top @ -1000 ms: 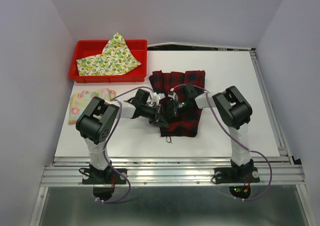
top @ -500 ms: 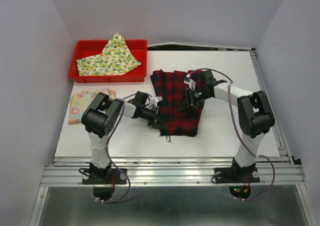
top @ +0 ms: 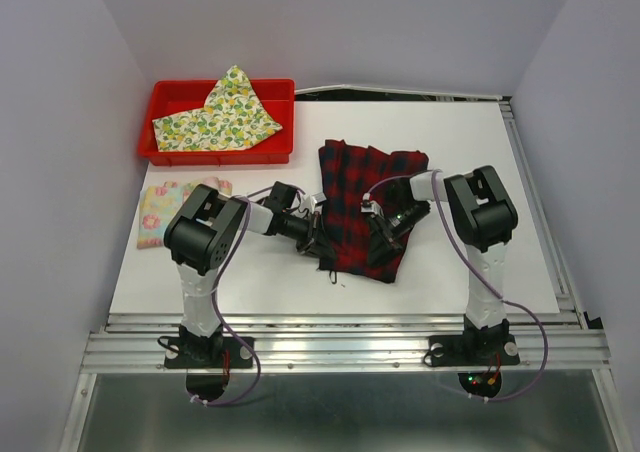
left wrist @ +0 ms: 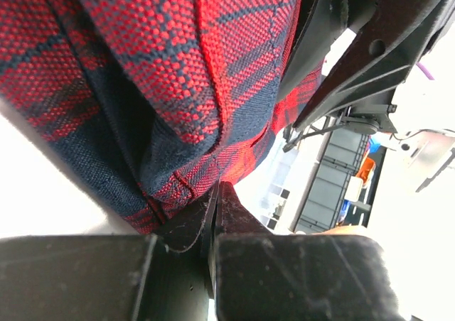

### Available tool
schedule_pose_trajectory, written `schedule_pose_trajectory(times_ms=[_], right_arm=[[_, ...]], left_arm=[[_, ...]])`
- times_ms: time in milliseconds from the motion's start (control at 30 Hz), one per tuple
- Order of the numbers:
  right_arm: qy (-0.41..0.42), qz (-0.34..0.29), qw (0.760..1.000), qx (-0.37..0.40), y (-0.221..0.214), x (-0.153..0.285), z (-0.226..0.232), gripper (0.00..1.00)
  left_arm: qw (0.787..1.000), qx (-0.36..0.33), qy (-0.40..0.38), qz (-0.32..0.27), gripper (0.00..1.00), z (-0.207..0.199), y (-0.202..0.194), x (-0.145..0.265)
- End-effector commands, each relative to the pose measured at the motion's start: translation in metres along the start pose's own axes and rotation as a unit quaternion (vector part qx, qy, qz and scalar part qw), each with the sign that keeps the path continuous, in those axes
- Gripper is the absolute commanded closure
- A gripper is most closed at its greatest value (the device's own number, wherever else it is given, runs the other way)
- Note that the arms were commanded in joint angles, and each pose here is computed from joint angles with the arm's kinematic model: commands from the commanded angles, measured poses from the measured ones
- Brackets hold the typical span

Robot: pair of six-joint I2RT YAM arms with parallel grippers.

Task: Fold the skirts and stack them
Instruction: Fold the skirt

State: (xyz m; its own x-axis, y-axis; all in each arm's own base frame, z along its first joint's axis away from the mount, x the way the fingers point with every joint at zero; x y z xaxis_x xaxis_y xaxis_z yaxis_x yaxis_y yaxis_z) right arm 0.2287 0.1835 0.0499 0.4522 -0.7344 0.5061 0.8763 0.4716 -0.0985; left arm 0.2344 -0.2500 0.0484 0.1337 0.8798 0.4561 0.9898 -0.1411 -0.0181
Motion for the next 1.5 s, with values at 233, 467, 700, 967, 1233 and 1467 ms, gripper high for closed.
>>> schedule_pose_trajectory(times_ms=[233, 467, 700, 967, 1233, 1467], right_arm=[[-0.259, 0.097, 0.958, 0.074, -0.027, 0.012, -0.061, 0.62], [-0.279, 0.103, 0.947, 0.126, -0.034, 0.028, -0.049, 0.55], [-0.214, -0.066, 0.951, 0.214, 0.041, 0.073, 0.049, 0.44], [-0.204, -0.187, 0.949, 0.151, 0.075, 0.152, 0.033, 0.39], [-0.204, -0.204, 0.954, 0.077, 0.078, 0.154, -0.046, 0.39], [-0.232, -0.206, 0.949, 0.050, 0.080, 0.149, -0.068, 0.40]], left_arm=[[0.963, -0.241, 0.041, -0.114, 0.88, -0.075, 0.040, 0.046], [0.909, -0.350, 0.051, -0.219, 0.68, -0.155, 0.092, 0.091], [0.920, -0.310, -0.006, -0.238, 0.71, -0.171, 0.150, 0.062], [0.940, -0.263, 0.006, -0.219, 0.75, -0.138, 0.192, 0.010], [0.961, -0.163, 0.046, -0.221, 0.76, -0.045, 0.204, 0.024], [0.926, -0.326, 0.067, -0.179, 0.67, -0.113, 0.172, 0.054]])
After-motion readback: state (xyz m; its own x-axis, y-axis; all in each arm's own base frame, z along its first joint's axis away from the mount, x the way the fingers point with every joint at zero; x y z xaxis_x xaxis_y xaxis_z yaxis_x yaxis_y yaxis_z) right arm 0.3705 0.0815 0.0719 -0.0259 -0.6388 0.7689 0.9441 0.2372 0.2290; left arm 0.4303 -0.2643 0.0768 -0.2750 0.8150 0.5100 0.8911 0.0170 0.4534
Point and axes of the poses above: each gripper's point midway between its finger pads, its own x axis back along the fingers, its own z axis along the line the jaws close on, y = z × x, the point moved 5 cm from there along x, back along the fingers, and after that the axes turned 1 degree about x, right-handed, at the moved point
